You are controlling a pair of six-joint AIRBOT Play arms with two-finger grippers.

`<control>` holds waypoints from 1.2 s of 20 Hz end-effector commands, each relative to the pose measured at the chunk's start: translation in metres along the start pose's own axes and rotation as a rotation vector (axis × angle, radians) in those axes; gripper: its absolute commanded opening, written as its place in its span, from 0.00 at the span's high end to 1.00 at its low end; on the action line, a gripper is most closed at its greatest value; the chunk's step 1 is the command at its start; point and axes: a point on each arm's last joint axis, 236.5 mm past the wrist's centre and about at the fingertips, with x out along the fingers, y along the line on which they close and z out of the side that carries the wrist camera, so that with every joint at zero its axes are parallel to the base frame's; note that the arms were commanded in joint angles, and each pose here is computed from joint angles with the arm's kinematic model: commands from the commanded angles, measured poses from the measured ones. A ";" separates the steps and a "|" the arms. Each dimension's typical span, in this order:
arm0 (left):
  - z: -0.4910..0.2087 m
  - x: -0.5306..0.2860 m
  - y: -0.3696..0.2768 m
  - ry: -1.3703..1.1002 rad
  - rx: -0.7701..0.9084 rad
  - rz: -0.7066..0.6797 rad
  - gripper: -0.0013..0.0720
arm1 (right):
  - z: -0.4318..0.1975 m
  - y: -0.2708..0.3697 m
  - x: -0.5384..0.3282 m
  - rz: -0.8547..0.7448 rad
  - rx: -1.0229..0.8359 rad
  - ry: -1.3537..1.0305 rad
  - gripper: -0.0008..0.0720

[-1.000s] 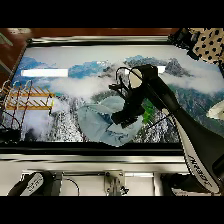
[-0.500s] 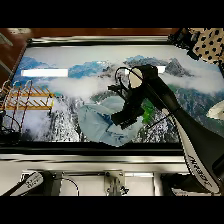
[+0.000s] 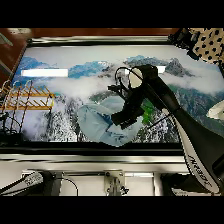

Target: Fold the shirts.

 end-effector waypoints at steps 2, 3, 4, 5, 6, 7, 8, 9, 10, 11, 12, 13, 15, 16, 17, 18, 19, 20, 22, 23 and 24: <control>0.022 0.004 0.002 -0.086 -0.018 0.008 0.48 | 0.000 0.000 0.000 0.000 0.007 0.000 0.89; 0.022 0.005 0.001 -0.085 -0.020 0.002 0.54 | 0.000 0.000 0.000 0.000 0.007 0.001 0.89; 0.021 0.007 0.001 -0.079 -0.020 -0.001 0.56 | 0.000 0.000 0.000 0.000 0.007 0.001 0.89; 0.021 0.010 0.000 -0.075 -0.020 -0.004 0.64 | -0.001 0.000 0.000 0.000 0.007 0.003 0.89; 0.020 0.012 -0.001 -0.070 -0.019 -0.007 0.65 | -0.002 0.000 0.000 0.000 0.007 0.008 0.89; 0.019 0.014 -0.003 -0.064 -0.019 -0.014 0.74 | -0.003 0.000 0.000 0.000 0.007 0.012 0.89; 0.019 0.015 -0.006 -0.063 -0.011 -0.026 0.79 | -0.004 0.000 0.000 -0.001 0.007 0.016 0.89; 0.019 0.016 -0.007 -0.062 -0.007 -0.032 0.90 | -0.004 0.000 0.000 -0.001 0.007 0.019 0.89; 0.019 0.016 -0.007 -0.062 -0.008 -0.032 0.90 | -0.005 0.000 0.000 -0.001 0.007 0.019 0.89; 0.019 0.015 -0.007 -0.060 -0.007 -0.032 0.90 | -0.004 -0.001 0.000 -0.001 0.007 0.018 0.89; 0.019 0.013 -0.006 -0.058 -0.007 -0.032 0.90 | -0.004 -0.001 0.000 -0.005 0.008 0.016 0.89; 0.020 0.010 -0.006 -0.063 -0.008 -0.030 0.90 | -0.004 -0.002 0.000 -0.008 0.008 0.015 0.89; 0.023 0.000 -0.002 -0.091 -0.012 -0.015 0.90 | -0.003 -0.002 0.000 -0.007 0.004 0.012 0.89; 0.026 -0.008 0.000 -0.112 -0.014 -0.004 0.90 | -0.002 -0.002 0.000 -0.007 0.001 0.009 0.89; 0.027 -0.016 0.002 -0.129 -0.017 0.005 0.90 | -0.002 -0.002 0.000 -0.008 -0.001 0.007 0.89; 0.027 -0.024 0.003 -0.138 -0.017 0.011 0.90 | -0.001 -0.002 0.000 -0.007 -0.003 0.005 0.89; 0.026 -0.033 0.003 -0.149 -0.010 0.018 0.90 | -0.001 -0.002 0.000 -0.007 -0.002 0.006 0.89; 0.028 -0.043 0.004 -0.172 -0.001 0.030 0.90 | -0.002 -0.002 0.000 -0.007 -0.002 0.007 0.89; 0.033 -0.064 0.008 -0.228 -0.005 0.059 0.90 | -0.002 -0.002 0.000 -0.007 -0.002 0.007 0.89; 0.033 -0.073 0.010 -0.249 -0.008 0.071 0.90 | -0.002 -0.002 0.000 -0.007 -0.002 0.007 0.89; 0.032 -0.082 0.011 -0.267 -0.012 0.080 0.90 | -0.002 -0.002 0.000 -0.007 -0.002 0.009 0.89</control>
